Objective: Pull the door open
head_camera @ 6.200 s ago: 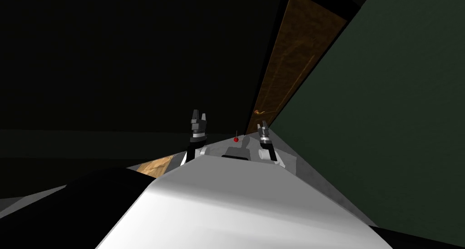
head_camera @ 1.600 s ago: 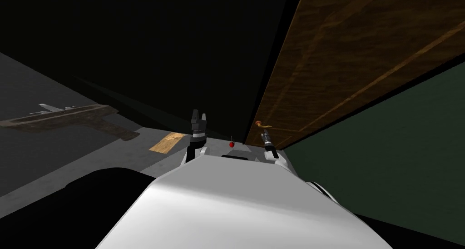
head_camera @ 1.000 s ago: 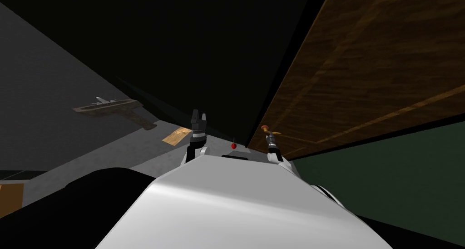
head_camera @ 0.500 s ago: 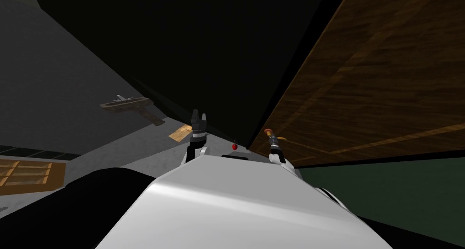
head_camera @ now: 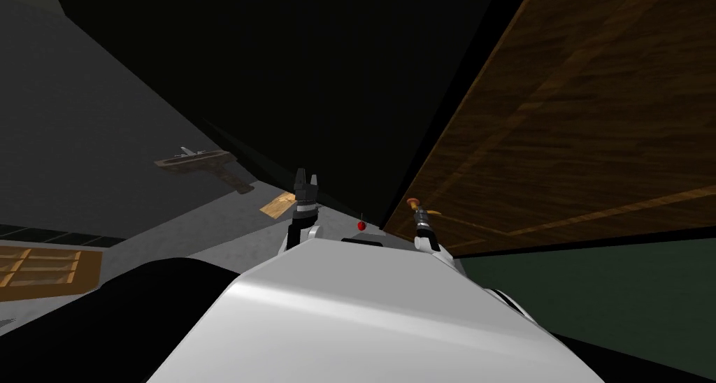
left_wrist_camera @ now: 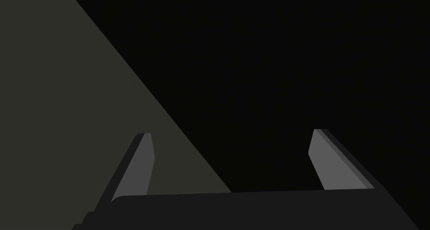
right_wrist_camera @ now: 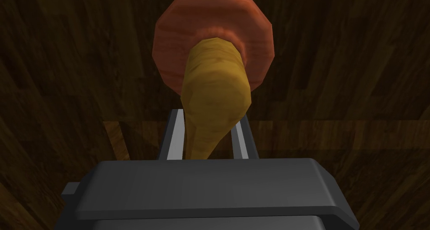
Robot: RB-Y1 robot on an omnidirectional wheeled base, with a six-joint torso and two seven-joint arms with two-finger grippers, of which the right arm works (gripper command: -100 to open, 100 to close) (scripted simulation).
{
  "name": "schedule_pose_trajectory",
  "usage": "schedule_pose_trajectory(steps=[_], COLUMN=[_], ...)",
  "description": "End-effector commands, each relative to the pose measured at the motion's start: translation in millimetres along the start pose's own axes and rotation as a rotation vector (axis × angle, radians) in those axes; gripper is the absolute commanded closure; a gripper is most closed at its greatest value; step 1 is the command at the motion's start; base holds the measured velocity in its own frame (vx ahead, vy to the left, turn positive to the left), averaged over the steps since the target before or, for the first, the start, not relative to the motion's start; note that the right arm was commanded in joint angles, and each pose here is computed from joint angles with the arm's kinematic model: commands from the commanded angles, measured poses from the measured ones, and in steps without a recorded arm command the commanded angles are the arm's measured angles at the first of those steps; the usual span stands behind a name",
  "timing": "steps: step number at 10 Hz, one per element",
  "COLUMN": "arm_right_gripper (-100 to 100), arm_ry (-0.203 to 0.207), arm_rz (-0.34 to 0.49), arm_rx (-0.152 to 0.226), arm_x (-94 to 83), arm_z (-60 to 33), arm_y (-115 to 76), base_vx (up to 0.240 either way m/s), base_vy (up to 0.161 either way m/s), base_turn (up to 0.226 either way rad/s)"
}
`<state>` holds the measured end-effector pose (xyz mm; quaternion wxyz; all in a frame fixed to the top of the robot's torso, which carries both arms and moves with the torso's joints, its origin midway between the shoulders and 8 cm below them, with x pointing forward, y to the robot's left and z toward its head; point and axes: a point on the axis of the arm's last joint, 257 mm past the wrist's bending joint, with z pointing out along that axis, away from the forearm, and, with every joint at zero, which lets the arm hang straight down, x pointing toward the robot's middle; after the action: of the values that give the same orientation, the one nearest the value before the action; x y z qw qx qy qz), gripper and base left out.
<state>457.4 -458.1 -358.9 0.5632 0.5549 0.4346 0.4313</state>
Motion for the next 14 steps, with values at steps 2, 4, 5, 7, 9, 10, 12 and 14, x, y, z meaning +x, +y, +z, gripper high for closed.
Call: schedule_pose_trajectory(steps=[2,4,5,7,9,10,12,14], arm_right_gripper=[100,100,100,100,100,100,100,100], arm_ry=[0.016,0.035,0.045,0.071,0.088,0.084,0.114,0.14], arm_rz=[-0.002,-0.005,-0.006,-0.008,-0.009,-0.006,-0.007,-0.008], arm_rx=[-0.001,-0.001,-0.001,0.002,0.004,0.008,0.008,0.005], arm_x=[-3.0,-6.3,-8.1,-11.9,-14.2,-11.0,-11.2,-11.8], arm_z=[-3.6,-7.9,-10.4,-16.5,-20.7,-19.9,-29.0,-36.1], arm_y=[0.5,0.9,1.1,1.2,1.1,-0.9,-1.5,-0.3], base_vx=[-0.142,-0.215,-0.243,-0.226,-0.217,-0.095,-0.159,-0.218], base_vy=[-0.001,-0.047,-0.083,-0.08,-0.05,-0.009,-0.033,-0.062], base_turn=[0.105,0.162,0.153,0.205,0.128,0.029,0.123,0.11])
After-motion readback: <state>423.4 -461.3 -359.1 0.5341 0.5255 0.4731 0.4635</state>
